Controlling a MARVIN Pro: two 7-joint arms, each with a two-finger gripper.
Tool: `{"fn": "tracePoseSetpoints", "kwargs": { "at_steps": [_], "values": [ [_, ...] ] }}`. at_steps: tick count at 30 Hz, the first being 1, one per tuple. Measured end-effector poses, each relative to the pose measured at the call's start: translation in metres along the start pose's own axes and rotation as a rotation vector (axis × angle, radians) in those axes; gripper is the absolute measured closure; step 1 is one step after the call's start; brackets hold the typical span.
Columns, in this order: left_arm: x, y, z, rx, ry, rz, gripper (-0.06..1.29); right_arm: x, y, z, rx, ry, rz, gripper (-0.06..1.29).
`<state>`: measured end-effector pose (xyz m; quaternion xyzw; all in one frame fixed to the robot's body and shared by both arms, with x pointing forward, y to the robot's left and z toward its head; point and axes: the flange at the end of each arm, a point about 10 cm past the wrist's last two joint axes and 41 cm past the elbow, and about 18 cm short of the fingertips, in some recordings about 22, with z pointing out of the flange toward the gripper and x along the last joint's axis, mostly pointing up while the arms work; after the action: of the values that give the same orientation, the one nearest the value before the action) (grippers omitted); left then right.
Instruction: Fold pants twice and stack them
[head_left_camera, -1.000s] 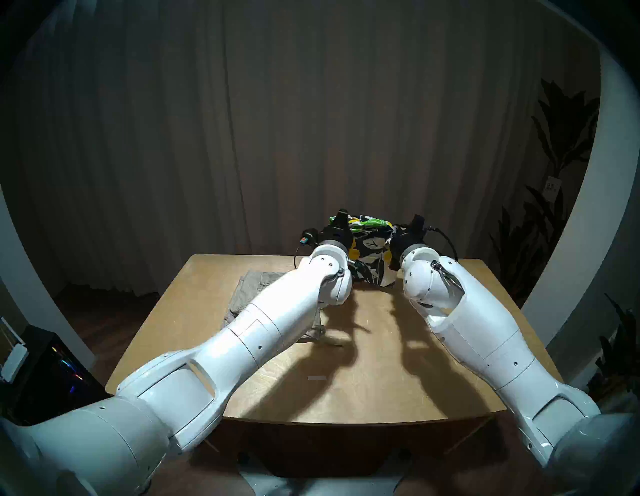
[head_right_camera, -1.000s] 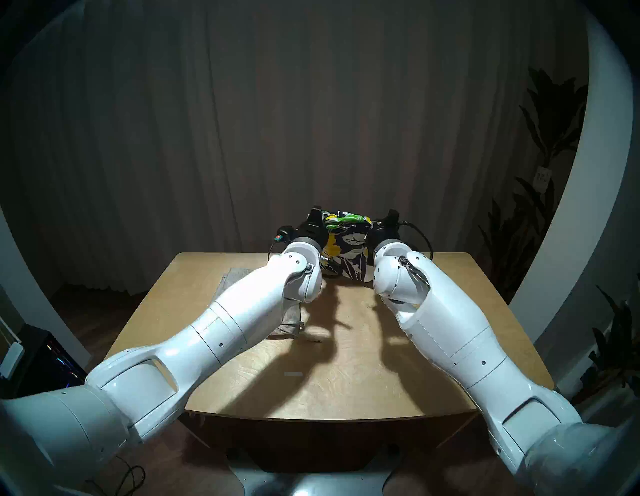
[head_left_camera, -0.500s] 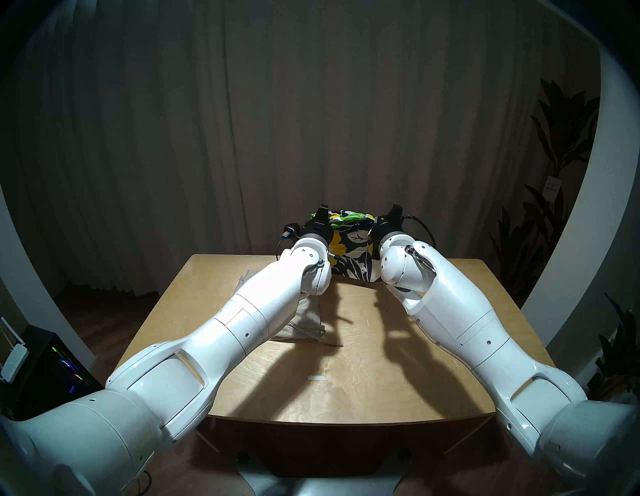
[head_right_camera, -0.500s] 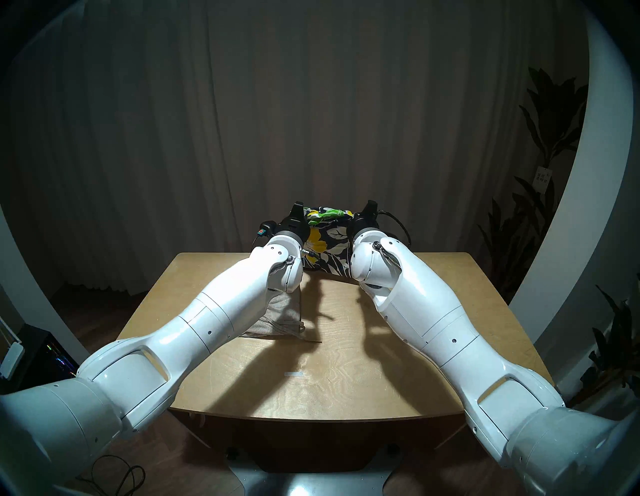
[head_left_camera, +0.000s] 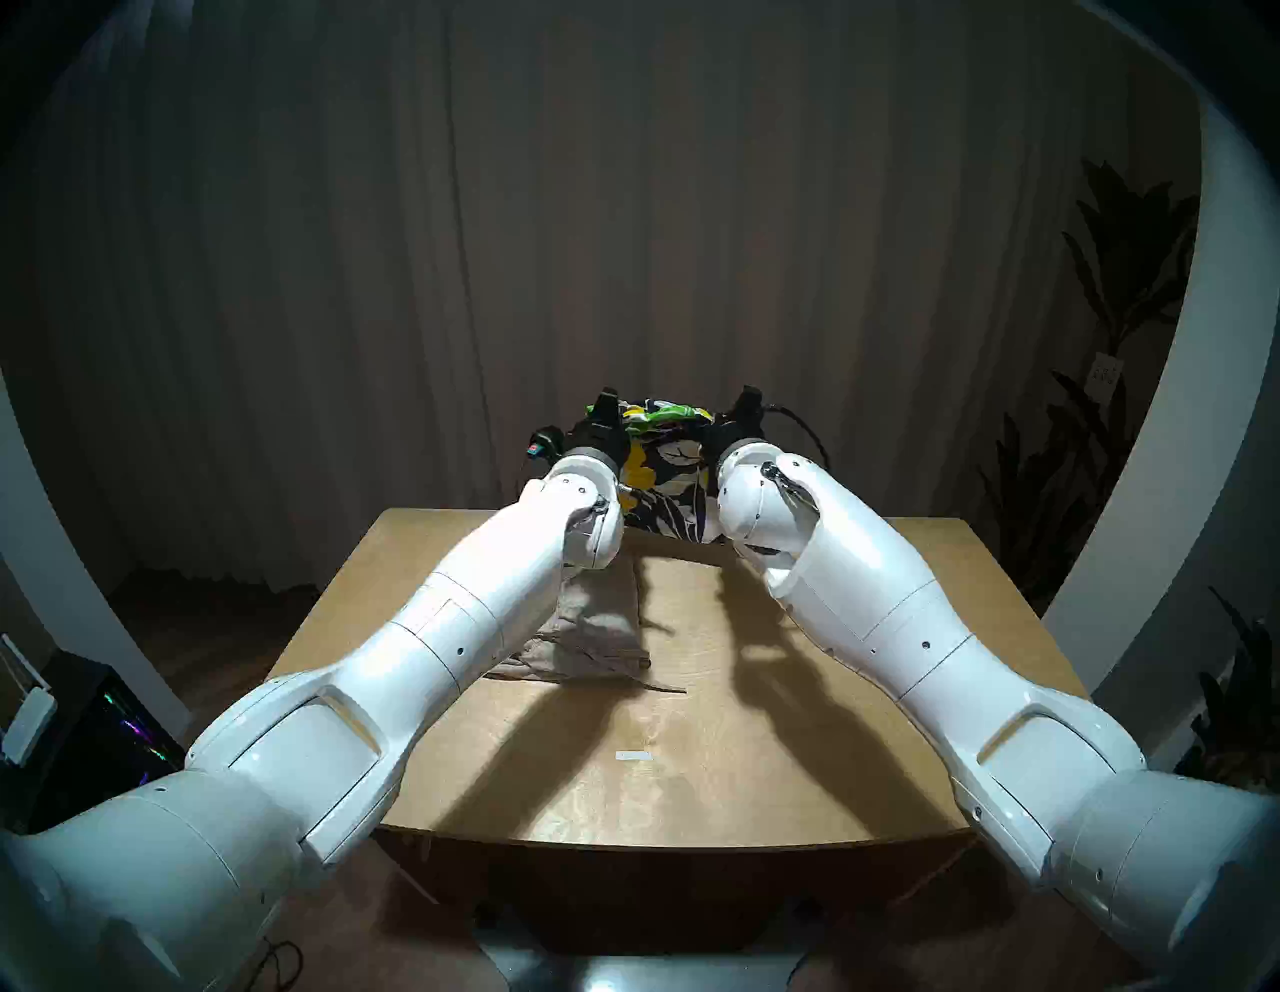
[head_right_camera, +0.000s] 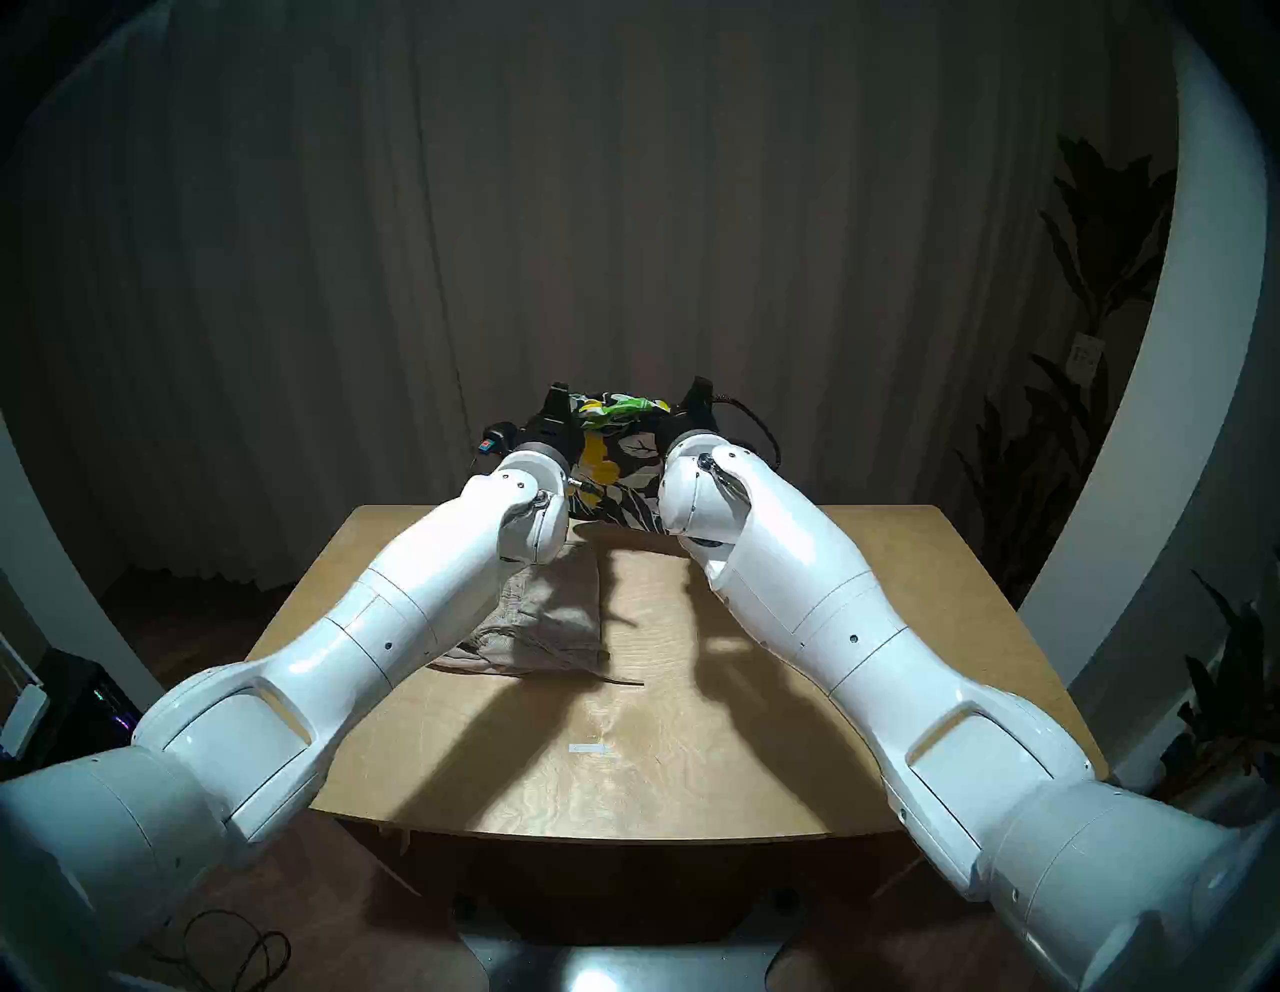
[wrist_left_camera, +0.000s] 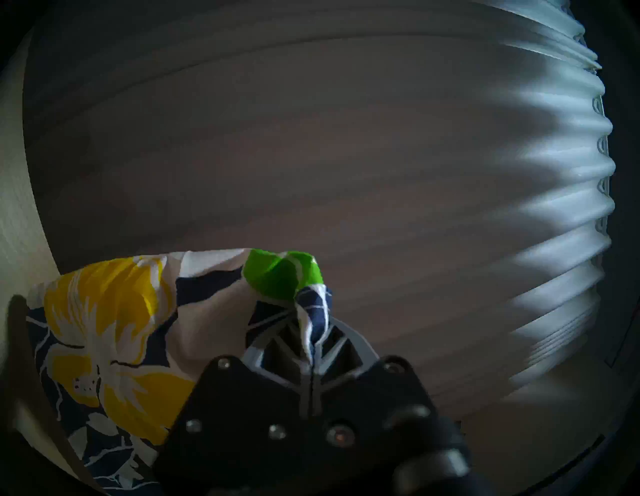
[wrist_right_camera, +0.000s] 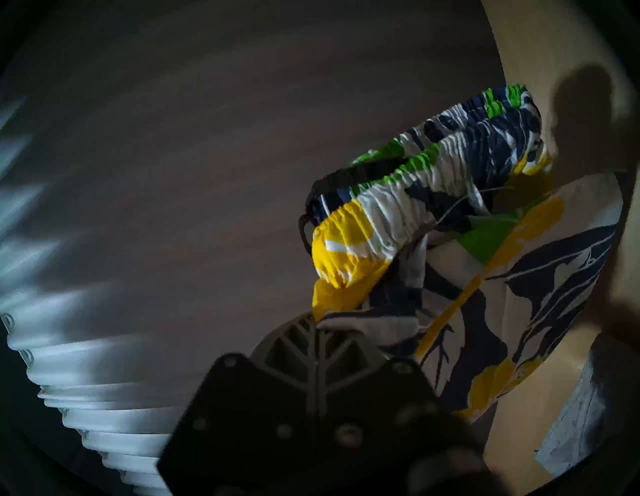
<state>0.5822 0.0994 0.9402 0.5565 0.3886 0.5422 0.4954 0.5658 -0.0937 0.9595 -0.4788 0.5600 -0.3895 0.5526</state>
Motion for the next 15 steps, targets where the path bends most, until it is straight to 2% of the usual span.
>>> {"fn": "tracePoseSetpoints", "kwargs": {
  "at_steps": [9, 15],
  "values": [
    [0.034, -0.005, -0.001, -0.012, 0.043, 0.015, 1.26, -0.033, 0.009, 0.011, -0.024, -0.033, -0.021, 1.26],
    [0.056, -0.016, -0.007, -0.008, 0.077, 0.022, 1.26, -0.055, 0.016, 0.017, -0.040, -0.059, -0.038, 1.26]
  ]
}}
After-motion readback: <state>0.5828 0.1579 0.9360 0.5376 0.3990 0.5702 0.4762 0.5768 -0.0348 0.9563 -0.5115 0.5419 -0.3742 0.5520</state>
